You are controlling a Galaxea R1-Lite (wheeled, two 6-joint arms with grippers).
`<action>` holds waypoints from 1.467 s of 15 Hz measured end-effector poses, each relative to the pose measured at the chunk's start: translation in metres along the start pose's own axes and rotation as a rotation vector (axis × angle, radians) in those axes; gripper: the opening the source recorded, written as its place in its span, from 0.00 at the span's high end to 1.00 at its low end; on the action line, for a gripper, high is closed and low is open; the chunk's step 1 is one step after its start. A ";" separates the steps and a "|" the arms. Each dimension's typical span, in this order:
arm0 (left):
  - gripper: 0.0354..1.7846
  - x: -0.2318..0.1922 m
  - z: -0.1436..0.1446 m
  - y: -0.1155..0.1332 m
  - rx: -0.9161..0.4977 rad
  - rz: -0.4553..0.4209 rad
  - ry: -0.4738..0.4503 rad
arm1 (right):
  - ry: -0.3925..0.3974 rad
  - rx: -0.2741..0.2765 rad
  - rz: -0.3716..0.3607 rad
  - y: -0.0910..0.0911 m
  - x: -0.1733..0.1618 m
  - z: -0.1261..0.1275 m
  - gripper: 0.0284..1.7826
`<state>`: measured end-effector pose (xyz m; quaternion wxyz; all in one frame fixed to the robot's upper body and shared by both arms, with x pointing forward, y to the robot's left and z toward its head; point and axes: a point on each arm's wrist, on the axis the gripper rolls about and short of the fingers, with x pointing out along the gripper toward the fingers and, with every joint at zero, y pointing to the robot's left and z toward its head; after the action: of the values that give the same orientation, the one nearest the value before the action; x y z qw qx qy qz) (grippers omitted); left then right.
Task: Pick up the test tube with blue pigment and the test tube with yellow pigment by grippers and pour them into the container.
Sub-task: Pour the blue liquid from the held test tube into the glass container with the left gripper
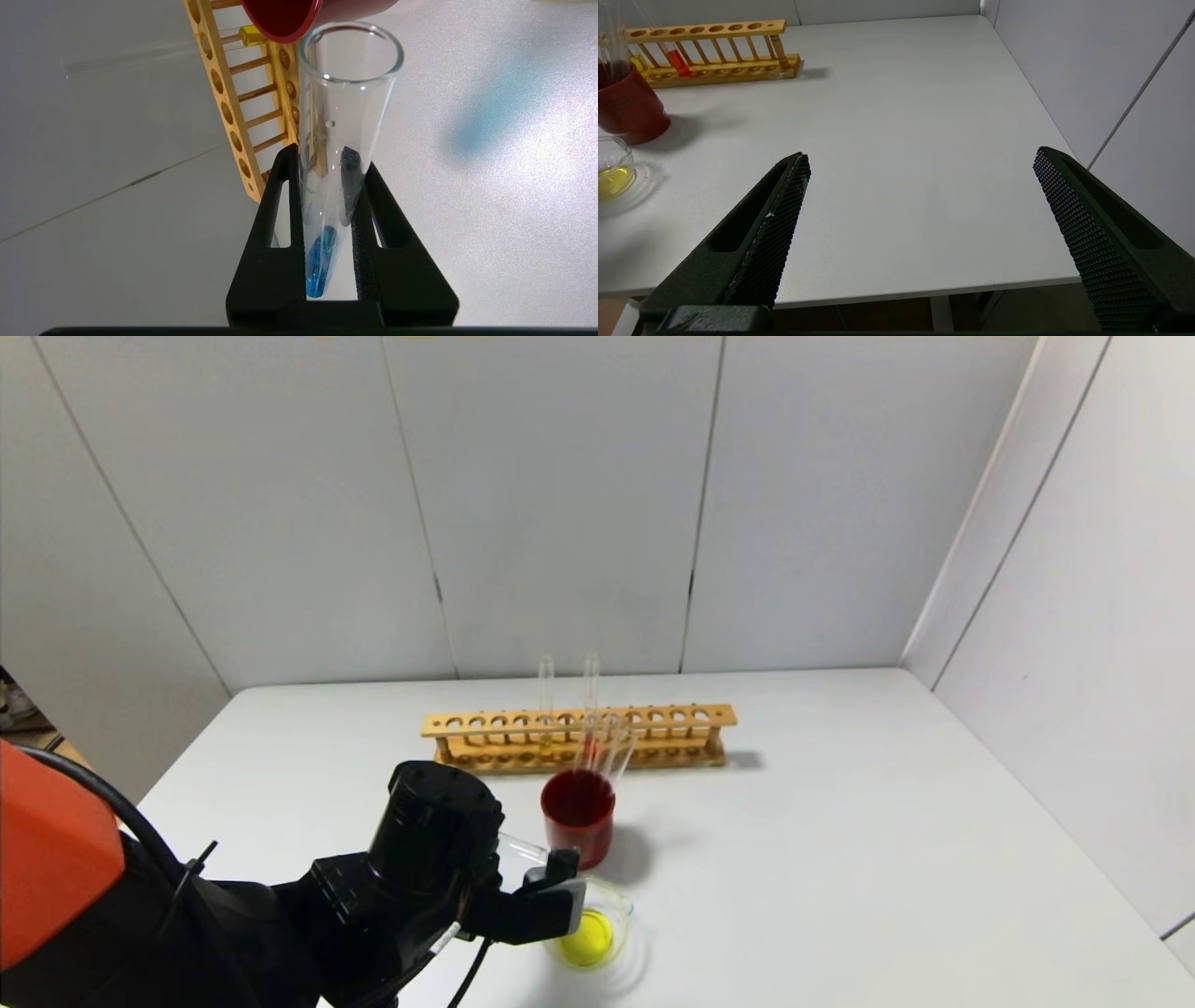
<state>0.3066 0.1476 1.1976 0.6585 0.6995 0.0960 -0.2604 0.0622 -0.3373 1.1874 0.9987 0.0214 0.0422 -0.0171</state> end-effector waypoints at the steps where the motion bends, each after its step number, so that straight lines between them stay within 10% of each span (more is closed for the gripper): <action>1: 0.83 0.002 0.001 -0.001 0.009 -0.004 0.009 | 0.000 0.000 0.000 0.000 0.000 0.000 0.02; 22: 0.83 0.011 0.026 -0.013 0.141 -0.001 0.079 | 0.000 0.000 0.000 0.000 0.000 0.000 0.02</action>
<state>0.3038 0.1215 1.1805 0.6033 0.7538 0.1038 -0.2391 0.0622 -0.3373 1.1874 0.9987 0.0214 0.0422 -0.0169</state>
